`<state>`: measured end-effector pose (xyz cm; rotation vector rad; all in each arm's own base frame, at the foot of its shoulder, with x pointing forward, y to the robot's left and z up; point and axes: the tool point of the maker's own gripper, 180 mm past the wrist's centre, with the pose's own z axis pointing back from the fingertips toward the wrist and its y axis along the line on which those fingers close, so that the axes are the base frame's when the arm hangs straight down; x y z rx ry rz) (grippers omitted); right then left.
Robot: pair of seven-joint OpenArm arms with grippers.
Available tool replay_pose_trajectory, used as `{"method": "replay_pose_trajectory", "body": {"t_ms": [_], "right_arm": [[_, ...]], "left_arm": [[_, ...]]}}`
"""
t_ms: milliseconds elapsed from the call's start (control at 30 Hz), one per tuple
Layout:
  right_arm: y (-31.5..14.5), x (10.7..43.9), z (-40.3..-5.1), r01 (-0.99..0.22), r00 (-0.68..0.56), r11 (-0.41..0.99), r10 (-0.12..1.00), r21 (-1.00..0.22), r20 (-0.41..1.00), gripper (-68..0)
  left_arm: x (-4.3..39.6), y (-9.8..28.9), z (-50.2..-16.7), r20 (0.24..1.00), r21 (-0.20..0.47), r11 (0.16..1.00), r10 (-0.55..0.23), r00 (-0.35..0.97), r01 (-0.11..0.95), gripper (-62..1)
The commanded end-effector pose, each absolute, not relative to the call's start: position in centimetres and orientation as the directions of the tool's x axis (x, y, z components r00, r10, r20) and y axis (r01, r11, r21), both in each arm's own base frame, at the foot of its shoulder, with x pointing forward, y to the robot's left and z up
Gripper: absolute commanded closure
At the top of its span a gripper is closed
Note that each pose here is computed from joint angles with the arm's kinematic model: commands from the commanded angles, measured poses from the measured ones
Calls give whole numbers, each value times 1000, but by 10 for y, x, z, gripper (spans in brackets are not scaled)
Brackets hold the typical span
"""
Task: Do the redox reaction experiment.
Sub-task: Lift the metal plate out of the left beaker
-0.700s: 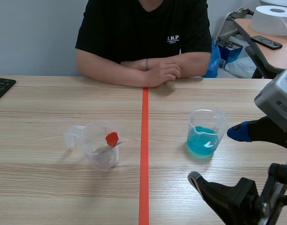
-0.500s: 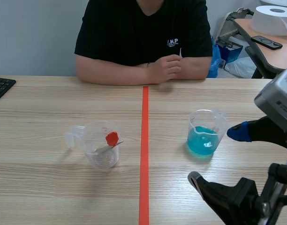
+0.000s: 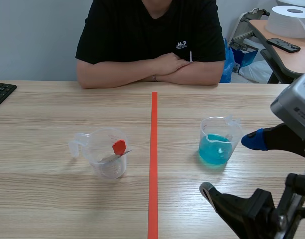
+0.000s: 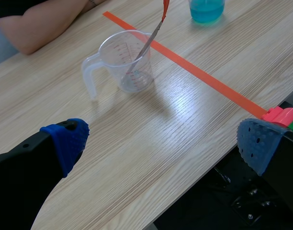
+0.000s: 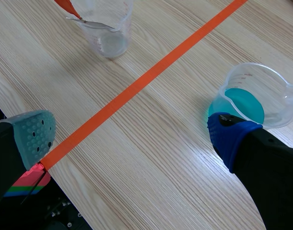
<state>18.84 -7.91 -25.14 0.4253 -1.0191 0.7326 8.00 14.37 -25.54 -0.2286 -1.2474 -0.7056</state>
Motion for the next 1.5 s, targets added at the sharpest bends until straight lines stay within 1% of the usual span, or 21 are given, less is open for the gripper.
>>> {"method": "replay_pose_trajectory", "body": {"t_ms": [0,367,533,767,900,1067,1200,1367,1467], "right_arm": [[-78,193,-244,-730,290,682,348,-29,891,-679],[-77,193,-243,-733,284,680,344,-29,895,-679],[-75,195,-233,-758,224,650,339,-55,914,-679],[-72,194,-220,-814,125,569,369,-118,921,-679],[-75,202,-215,-827,73,543,358,-144,931,-679],[-77,216,-213,-843,21,517,307,-148,952,-679],[-71,222,-221,-877,-10,456,295,-150,956,-679],[-60,234,-232,-895,-53,411,295,-177,954,-679],[-49,240,-238,-904,-78,384,288,-189,954,-679]], "left_arm": [[82,141,-250,930,209,776,-347,125,595,-623],[82,141,-250,929,209,776,-347,125,595,-623],[82,141,-250,930,209,776,-347,125,595,-623],[82,142,-250,929,211,775,-348,124,595,-623],[82,142,-252,925,212,767,-357,128,605,-623],[77,156,-273,898,214,753,-403,179,622,-623],[74,183,-302,861,226,764,-447,242,605,-623],[68,216,-332,819,236,783,-479,316,575,-620],[58,230,-347,783,245,771,-515,350,588,-350]]}}
